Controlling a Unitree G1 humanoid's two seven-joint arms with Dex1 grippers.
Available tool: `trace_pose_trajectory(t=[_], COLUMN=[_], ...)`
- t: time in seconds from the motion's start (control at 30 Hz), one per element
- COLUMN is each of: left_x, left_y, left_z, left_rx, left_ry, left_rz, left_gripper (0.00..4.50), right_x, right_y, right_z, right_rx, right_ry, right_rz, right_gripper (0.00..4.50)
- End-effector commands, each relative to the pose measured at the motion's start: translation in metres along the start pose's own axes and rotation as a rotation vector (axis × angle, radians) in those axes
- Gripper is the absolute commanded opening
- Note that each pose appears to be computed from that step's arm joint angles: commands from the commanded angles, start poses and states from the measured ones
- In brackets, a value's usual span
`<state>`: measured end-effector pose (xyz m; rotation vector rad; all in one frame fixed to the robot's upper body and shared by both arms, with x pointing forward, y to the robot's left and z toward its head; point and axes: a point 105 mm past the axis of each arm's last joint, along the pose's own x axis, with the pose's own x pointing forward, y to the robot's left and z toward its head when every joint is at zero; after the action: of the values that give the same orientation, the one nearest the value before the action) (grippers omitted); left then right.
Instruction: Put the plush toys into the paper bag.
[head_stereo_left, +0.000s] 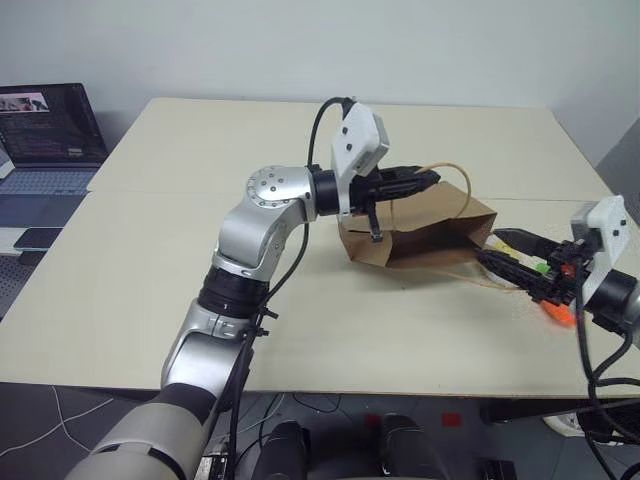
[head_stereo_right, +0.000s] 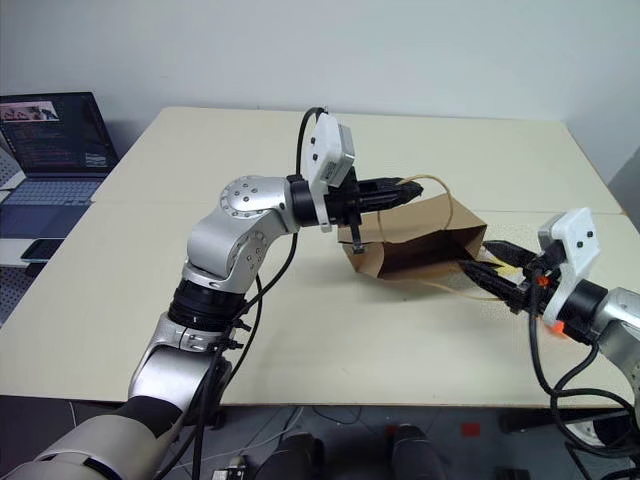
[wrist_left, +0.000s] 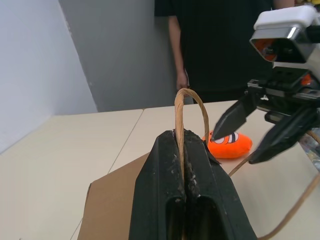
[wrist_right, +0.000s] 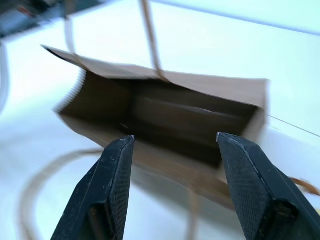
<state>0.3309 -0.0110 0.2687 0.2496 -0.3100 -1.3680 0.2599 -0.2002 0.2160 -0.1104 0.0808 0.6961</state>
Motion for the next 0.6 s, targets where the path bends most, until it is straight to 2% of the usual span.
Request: trace_pose_trajectory(t=[0.03,0.1,0.2,0.3,0.33,0.47,0.6], left_x=[-0.002,-0.004,-0.005,-0.003,-0.003,-0.007,-0.014], left_y=[0.0,0.0,-0.003,-0.008,-0.01,-0.009,-0.006], left_z=[0.014,0.016,0.018,0.017,0.016,0.019,0.028], left_rx=[0.028,0.027,0.027,0.019,0.017,0.005,0.018], left_ry=[-0.042,-0.046,-0.048,-0.049,-0.047,-0.062,-0.072], left_rz=[0.006,0.006,0.001,-0.006,-0.008,0.012,0.039], left_gripper=[0.0,0.0,0.0,0.0,0.0,0.0,0.0], right_x=[-0.007,-0.009,-0.009,-0.011,-0.011,-0.002,0.011], right_y=[-0.014,-0.016,-0.018,-0.033,-0.042,-0.052,-0.053], right_z=[0.013,0.017,0.04,0.043,0.04,0.004,-0.022], right_rx=[-0.027,-0.005,0.103,0.092,0.07,-0.119,-0.178], right_ry=[-0.039,-0.075,-0.238,-0.268,-0.247,-0.008,0.08], right_rz=[-0.067,-0.059,-0.049,-0.145,-0.2,-0.28,-0.294], right_gripper=[2.73,2.73,2.73,2.73,2.73,2.73,2.73])
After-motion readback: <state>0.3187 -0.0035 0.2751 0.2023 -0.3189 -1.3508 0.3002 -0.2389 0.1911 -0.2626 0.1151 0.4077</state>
